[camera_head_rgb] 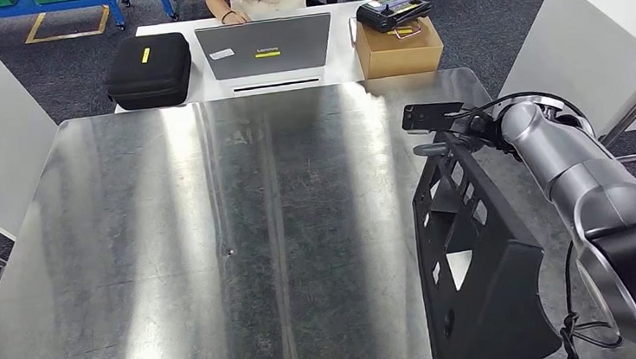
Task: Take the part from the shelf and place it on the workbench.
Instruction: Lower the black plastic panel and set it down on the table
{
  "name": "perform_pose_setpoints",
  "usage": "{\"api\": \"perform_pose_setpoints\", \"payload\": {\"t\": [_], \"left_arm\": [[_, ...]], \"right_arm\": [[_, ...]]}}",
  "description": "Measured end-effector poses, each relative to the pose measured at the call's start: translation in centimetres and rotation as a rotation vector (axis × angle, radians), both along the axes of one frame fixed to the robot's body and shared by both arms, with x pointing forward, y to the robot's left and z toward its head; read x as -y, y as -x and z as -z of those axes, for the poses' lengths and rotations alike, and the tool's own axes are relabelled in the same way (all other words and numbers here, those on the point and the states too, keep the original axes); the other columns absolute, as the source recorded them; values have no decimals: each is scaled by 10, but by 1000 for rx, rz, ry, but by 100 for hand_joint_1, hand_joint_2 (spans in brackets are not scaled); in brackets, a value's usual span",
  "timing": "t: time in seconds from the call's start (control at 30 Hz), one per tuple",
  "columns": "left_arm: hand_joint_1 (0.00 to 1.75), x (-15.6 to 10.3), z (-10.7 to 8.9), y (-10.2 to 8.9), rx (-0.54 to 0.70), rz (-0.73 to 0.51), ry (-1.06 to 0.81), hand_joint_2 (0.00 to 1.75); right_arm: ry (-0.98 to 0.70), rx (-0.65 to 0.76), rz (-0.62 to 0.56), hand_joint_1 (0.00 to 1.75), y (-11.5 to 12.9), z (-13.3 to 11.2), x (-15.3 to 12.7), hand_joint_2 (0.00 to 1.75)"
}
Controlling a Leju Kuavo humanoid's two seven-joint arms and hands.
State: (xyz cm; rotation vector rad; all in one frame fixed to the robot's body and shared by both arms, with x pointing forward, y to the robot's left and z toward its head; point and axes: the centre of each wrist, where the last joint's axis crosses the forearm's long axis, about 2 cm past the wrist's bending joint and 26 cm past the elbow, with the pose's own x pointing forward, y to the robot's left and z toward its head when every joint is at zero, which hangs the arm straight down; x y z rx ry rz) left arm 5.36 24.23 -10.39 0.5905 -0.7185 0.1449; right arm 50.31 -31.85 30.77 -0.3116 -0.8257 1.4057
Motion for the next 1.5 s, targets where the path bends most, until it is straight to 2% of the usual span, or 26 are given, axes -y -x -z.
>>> {"api": "perform_pose_setpoints", "payload": {"t": [0.43,0.63,1.03,1.3,1.5], "left_arm": [[0,0,0,1,-8,7,-1,0],[0,0,0,1,-7,12,1,0],[0,0,0,1,-5,15,3,0],[0,1,0,1,-3,15,8,0],[0,1,0,1,-3,8,11,0]], "right_arm": [[-12,-44,3,0,0,-2,-1,0],[20,-71,33,0,0,-5,-1,0],[54,-105,22,0,1,0,1,0],[55,-97,24,0,1,0,3,0],[57,-7,72,0,-1,-8,13,0]]}}
